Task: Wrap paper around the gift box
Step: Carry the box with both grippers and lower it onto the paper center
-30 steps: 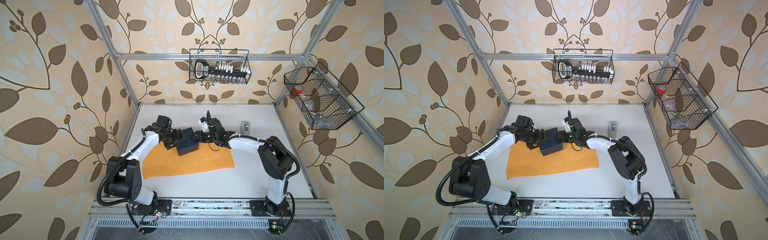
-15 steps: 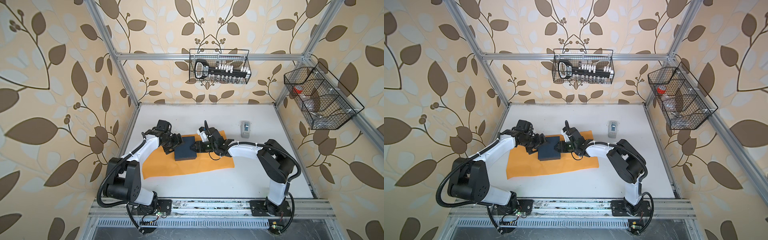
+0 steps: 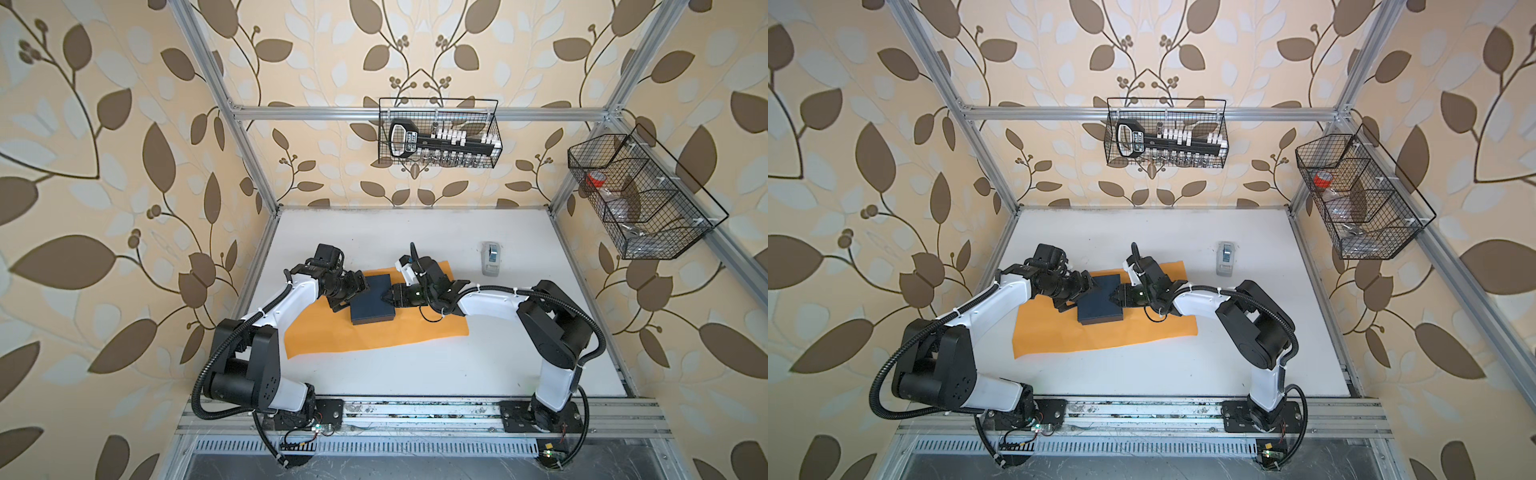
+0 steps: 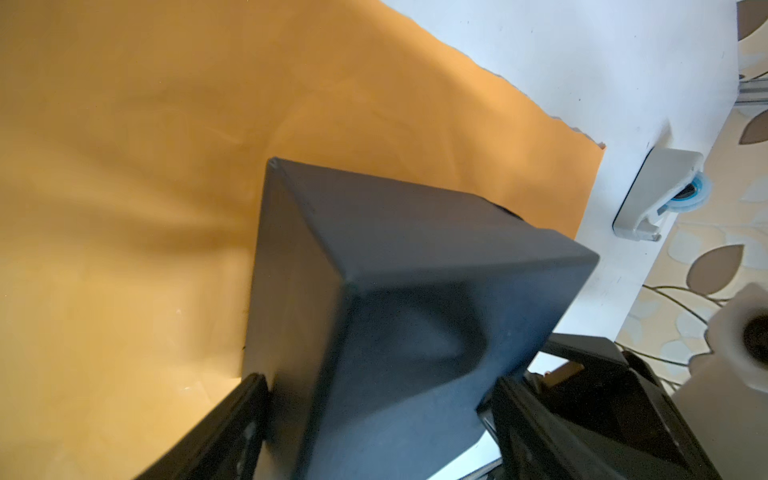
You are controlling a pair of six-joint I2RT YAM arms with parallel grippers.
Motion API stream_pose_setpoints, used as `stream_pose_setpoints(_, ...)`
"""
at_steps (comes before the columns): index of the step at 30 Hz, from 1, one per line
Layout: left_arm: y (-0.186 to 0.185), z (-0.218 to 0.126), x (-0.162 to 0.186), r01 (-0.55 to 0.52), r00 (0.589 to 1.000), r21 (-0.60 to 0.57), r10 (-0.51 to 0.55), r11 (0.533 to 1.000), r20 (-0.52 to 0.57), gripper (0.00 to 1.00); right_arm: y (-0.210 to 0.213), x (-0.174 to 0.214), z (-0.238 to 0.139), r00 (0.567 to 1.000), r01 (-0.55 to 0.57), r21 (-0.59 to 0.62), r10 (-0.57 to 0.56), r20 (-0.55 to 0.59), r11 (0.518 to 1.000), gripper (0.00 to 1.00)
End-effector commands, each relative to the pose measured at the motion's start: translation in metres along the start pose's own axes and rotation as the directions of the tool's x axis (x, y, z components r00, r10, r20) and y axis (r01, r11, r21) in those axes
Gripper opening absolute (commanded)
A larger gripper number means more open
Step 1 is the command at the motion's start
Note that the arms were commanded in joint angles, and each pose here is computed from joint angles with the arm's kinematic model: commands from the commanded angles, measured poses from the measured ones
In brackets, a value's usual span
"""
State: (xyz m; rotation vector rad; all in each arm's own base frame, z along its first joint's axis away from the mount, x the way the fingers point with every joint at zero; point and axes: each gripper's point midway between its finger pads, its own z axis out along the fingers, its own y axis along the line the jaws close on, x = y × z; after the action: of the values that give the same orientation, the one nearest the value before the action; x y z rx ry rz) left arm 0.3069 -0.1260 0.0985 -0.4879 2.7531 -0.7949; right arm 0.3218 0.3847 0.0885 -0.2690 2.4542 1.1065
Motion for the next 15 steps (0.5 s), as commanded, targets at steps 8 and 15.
stream_pose_setpoints(8, -0.019, -0.005, 0.008, -0.032, 0.999, 0.079, 0.033, 0.996, -0.010, 0.87, 0.024, 0.001, -0.012, 0.999, 0.033, -0.061, -0.032, 0.020, 0.998, 0.49)
stream_pose_setpoints(15, -0.017, 0.001, 0.005, -0.036, 0.999, 0.070, 0.036, 0.997, -0.006, 0.87, 0.019, 0.007, -0.008, 1.000, 0.021, -0.057, -0.020, 0.012, 0.998, 0.49)
